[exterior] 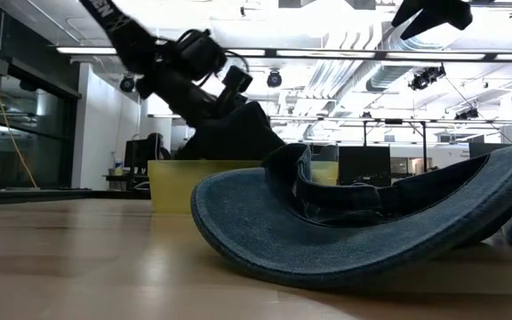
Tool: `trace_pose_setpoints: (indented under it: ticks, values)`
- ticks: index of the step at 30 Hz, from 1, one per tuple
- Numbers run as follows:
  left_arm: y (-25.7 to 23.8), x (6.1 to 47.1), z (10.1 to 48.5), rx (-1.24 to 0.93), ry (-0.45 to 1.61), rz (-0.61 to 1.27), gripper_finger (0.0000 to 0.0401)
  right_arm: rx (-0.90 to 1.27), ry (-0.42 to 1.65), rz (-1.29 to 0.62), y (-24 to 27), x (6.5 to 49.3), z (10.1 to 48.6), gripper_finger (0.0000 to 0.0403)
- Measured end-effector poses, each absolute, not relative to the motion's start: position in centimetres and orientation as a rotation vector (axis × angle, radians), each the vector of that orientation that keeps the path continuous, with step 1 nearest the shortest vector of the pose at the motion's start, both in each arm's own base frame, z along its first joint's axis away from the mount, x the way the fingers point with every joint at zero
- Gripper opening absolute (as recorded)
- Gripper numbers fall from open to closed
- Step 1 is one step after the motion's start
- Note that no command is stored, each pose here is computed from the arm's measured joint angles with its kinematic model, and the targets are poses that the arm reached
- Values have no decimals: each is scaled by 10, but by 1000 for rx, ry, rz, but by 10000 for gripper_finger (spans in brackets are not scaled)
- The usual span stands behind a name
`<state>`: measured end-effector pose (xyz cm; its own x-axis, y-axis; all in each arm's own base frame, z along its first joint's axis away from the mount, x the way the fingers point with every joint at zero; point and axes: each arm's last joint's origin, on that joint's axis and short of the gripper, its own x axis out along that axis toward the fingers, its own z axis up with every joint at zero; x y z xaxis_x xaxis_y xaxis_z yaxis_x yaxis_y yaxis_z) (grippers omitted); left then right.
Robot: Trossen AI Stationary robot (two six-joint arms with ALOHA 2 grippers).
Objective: Pick & Place hat
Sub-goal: Put the top blue cap into the yellow bin, then put the left blue cap into the yellow bin
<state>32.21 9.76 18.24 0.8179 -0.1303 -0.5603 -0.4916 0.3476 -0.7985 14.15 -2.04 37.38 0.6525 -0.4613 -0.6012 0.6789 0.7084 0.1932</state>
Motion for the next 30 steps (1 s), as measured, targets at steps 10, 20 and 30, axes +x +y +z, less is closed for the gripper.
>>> trace_pose_setpoints:
  ticks: [10,20,30]
  values:
    - [105,330,237,-956,837,432,255,428,550,-671,-20,142,374,190]
    - [105,312,239,-772,1044,648,255,431,548,-672,-20,142,374,190]
    - [102,309,248,-718,1036,626,255,462,551,-653,-20,142,374,189]
